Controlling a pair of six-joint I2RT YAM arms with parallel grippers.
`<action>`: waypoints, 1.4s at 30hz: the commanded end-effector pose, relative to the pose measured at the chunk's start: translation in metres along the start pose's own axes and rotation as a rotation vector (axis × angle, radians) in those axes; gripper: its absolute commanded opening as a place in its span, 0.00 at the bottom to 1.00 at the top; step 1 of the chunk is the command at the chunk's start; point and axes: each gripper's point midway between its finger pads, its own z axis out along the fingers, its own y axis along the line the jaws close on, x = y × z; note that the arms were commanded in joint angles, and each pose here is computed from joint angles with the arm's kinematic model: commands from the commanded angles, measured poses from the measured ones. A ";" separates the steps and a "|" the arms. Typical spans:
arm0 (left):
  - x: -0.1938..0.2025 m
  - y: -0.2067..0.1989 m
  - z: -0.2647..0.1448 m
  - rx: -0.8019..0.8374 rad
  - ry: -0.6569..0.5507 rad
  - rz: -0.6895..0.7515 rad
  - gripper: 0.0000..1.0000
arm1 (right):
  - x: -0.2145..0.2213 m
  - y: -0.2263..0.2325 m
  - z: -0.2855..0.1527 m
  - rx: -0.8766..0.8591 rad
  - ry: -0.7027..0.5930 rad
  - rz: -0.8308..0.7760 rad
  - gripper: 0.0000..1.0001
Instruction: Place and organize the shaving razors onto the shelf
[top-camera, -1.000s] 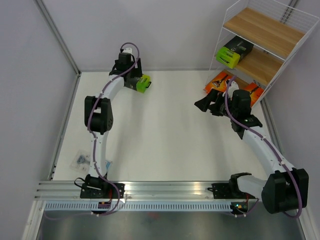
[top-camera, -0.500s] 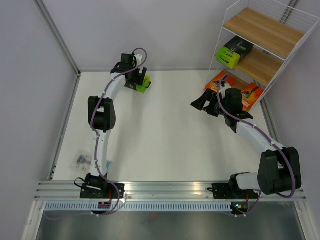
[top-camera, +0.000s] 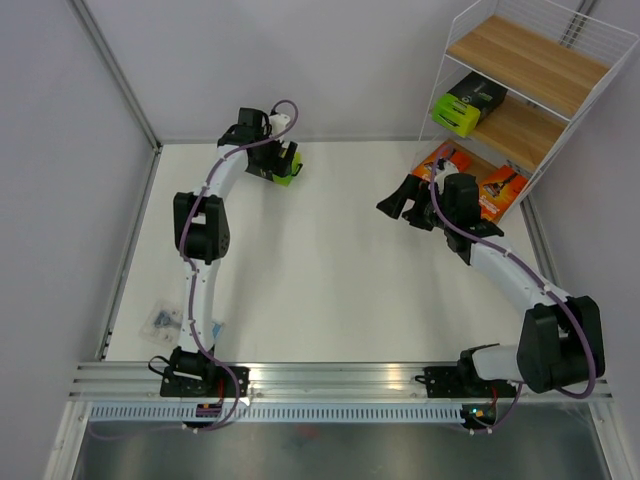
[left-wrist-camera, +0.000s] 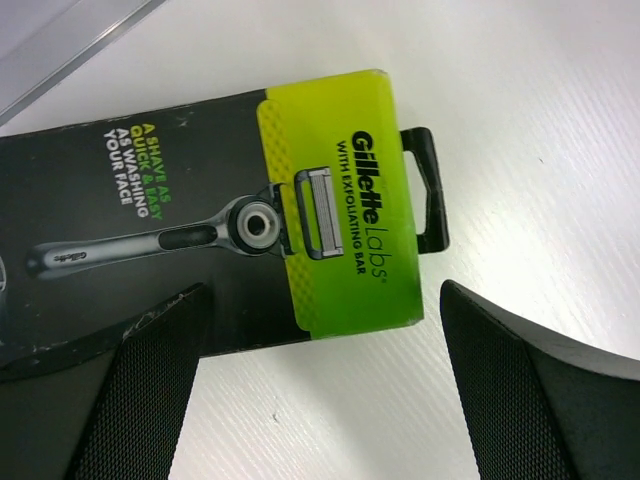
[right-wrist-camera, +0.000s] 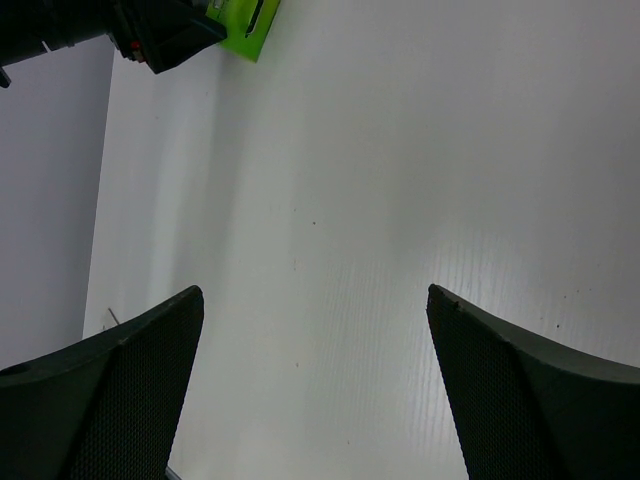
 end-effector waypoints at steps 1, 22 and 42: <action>0.053 -0.049 -0.002 0.234 0.159 0.001 1.00 | -0.019 0.017 -0.010 -0.023 -0.074 -0.028 0.98; -0.031 -0.086 -0.026 0.145 -0.021 -0.065 0.83 | -0.008 0.001 -0.019 0.052 -0.067 -0.047 0.98; -0.048 -0.082 0.007 0.015 -0.107 -0.128 0.81 | -0.003 -0.008 -0.017 0.081 -0.059 -0.055 0.98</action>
